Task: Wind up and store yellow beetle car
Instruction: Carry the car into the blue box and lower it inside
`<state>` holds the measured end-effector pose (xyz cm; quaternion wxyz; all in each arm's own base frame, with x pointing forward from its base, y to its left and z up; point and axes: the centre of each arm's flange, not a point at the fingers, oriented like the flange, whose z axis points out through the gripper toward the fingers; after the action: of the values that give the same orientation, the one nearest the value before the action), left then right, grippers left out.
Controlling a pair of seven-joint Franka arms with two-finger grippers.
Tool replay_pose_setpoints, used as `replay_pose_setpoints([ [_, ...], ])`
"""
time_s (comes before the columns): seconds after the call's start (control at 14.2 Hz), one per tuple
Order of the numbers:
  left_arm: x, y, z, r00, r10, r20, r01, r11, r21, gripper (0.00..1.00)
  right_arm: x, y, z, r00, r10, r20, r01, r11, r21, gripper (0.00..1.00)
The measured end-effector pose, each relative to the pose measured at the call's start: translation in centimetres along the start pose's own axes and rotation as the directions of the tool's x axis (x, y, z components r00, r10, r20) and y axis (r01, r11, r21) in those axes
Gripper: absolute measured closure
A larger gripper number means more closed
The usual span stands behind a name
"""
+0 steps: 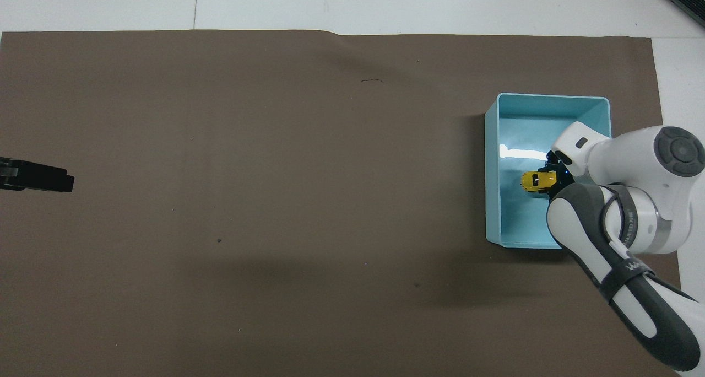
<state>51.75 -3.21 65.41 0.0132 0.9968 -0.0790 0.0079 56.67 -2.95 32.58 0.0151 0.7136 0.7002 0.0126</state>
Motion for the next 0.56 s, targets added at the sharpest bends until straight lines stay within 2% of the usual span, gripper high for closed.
replay_pose_setpoints([
  [0.21, 0.0, 0.0, 0.0, 1.000, -0.004, 0.002, 0.004, 1.000, 0.000, 0.00, 0.6, -0.1, 1.8, 1.000, -0.010, -0.002, 0.010, 1.000, 0.004, 0.54],
  [0.56, -0.3, -0.1, 0.3, 1.000, -0.017, 0.024, 0.017, 1.000, -0.002, 0.00, 1.7, 0.1, 2.0, 1.000, -0.029, -0.003, 0.029, 1.000, -0.007, 0.54],
])
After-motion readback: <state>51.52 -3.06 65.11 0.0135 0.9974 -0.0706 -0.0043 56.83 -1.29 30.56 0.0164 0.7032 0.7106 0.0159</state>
